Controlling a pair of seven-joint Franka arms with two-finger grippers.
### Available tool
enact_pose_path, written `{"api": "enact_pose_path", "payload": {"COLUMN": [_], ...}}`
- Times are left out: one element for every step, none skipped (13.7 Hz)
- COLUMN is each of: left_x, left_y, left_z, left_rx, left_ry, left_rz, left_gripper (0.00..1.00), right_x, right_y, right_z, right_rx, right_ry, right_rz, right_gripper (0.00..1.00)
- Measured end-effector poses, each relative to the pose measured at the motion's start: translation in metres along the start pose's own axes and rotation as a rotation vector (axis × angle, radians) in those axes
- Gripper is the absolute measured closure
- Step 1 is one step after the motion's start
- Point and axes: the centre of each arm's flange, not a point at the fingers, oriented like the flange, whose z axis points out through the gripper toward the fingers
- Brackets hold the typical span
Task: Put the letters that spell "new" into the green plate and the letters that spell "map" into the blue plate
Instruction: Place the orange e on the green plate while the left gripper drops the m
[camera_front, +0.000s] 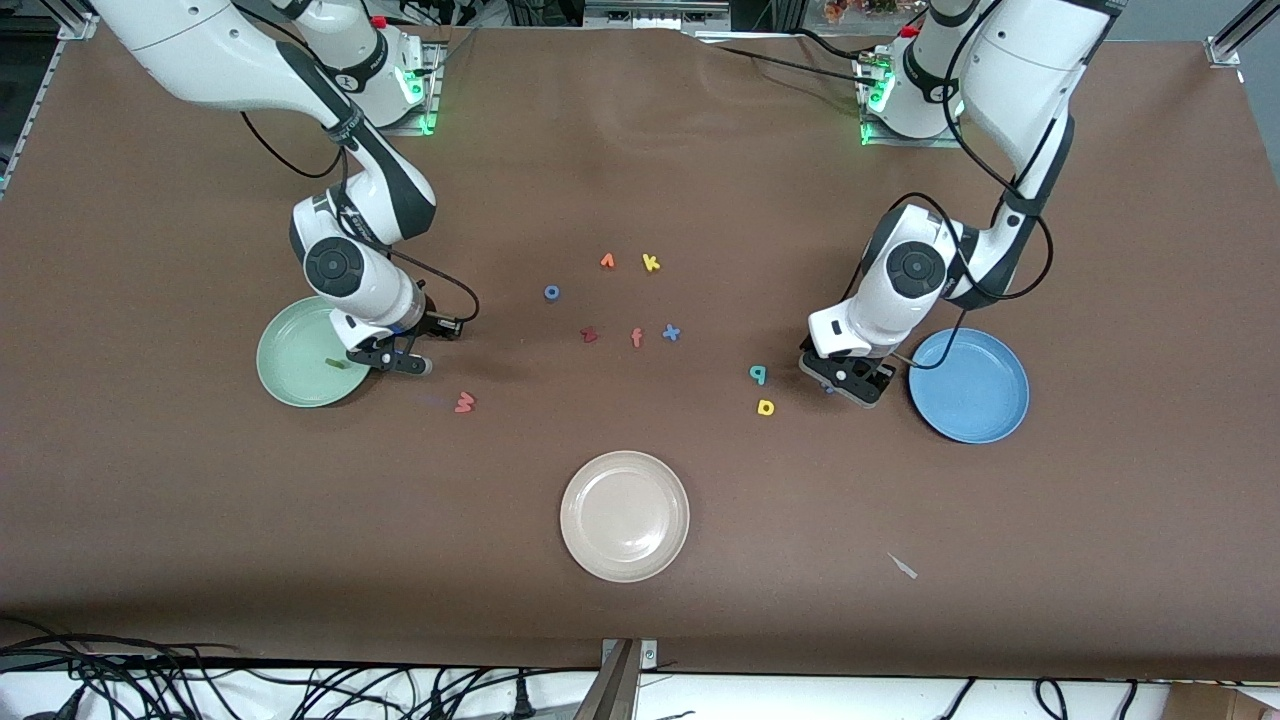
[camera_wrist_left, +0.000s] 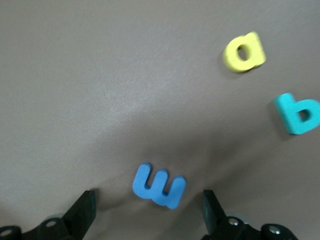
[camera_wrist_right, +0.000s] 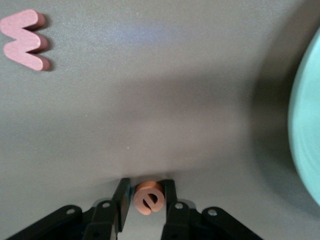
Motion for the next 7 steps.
{"api": "enact_pose_path", "payload": {"left_x": [0.001, 0.002, 0.003, 0.004, 0.005, 0.007, 0.008], "left_y": [0.000, 0.001, 0.001, 0.003, 0.003, 0.004, 0.004], "left_z": [0.001, 0.000, -0.001, -0.001, -0.002, -0.003, -0.004], "left_rx": [0.001, 0.002, 0.003, 0.004, 0.005, 0.006, 0.006], "left_ry": [0.004, 0.006, 0.008, 0.009, 0.012, 0.015, 0.017], "left_rz": [0.001, 0.002, 0.005, 0.007, 0.009, 0.011, 0.011], "left_gripper": [0.06, 0.07, 0.09, 0.09, 0.16, 0.28, 0.32], "right_x": [0.000, 0.000, 0.001, 0.003, 0.007, 0.013, 0.021], "right_y": [0.000, 0.000, 0.000, 0.000, 0.000, 0.000, 0.000], "right_z": [-0.001, -0.001, -0.001, -0.002, -0.006, -0.012, -0.022], "right_rx": [0.000, 0.000, -0.002, -0.011, -0.027, -0.048, -0.067], "right_ry": [0.001, 0.001, -0.002, -0.012, -0.028, -0.044, -0.058], "right_rz": [0.000, 0.000, 0.001, 0.002, 0.006, 0.011, 0.017], "right_gripper": [0.71, 0.71, 0.71, 0.71, 0.71, 0.71, 0.71]}}
